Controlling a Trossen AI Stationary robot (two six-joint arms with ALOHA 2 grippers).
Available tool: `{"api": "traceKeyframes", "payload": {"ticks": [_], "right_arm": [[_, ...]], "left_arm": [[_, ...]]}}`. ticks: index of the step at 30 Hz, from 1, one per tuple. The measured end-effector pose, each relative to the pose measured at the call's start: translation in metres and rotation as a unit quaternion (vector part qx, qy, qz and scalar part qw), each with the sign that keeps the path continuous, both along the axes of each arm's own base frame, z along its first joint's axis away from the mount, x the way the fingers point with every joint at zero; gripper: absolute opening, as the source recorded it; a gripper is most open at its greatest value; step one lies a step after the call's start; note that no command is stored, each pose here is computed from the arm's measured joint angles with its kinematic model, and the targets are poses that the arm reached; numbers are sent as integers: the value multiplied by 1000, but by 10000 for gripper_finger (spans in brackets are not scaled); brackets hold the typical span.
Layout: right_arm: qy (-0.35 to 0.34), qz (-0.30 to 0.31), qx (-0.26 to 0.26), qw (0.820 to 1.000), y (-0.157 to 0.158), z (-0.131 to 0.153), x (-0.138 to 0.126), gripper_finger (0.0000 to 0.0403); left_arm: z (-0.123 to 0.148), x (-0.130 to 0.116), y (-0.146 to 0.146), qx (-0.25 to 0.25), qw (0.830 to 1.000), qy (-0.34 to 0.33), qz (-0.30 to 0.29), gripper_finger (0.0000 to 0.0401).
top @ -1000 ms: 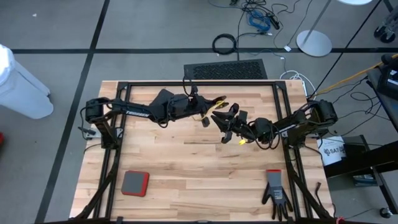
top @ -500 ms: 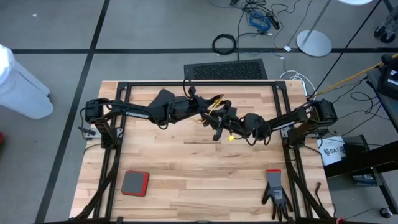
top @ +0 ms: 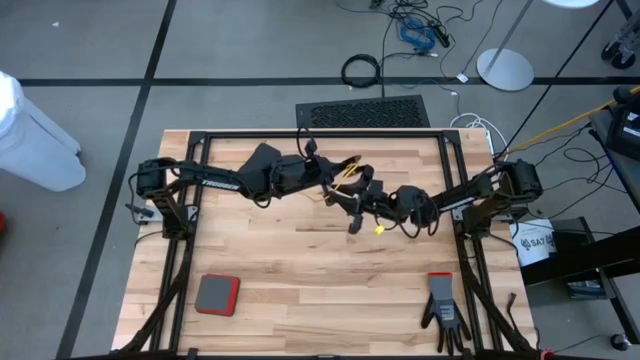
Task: Coil cords
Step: Coil the yellow wire onto the black spool
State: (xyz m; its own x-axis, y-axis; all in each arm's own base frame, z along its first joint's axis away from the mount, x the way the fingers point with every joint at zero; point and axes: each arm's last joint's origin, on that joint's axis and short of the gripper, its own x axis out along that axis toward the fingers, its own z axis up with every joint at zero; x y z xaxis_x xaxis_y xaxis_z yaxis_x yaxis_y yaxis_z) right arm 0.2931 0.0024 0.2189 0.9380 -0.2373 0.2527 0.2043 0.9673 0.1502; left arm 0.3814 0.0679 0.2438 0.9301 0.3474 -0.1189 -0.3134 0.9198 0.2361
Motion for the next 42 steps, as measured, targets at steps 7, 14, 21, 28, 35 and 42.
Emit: {"api": "traceKeyframes", "payload": {"ticks": [7, 14, 21, 28, 35, 42], "right_arm": [[-32, -1, 4, 999, -1, -5, -12, 83], [-33, -2, 7, 999, -1, -5, -12, 69], [-43, -3, 9, 999, -1, 1, -9, 68], [-27, -8, 8, 1000, -1, 2, -4, 68], [-15, -10, -2, 1000, -1, 2, -2, 36], [2, -23, -25, 999, 1, 0, -2, 4]], "left_arm": [[1, 0, -1, 0, 1000, -5, -11, 0], [1, 0, -1, 0, 1000, -5, -8, 0], [1, 0, -1, 0, 1000, -3, -6, 0], [1, 0, -3, 0, 1000, -2, -3, 0], [2, 0, -3, 0, 1000, -3, -3, 0], [-1, 0, -3, -3, 1000, 12, -3, 0]]}}
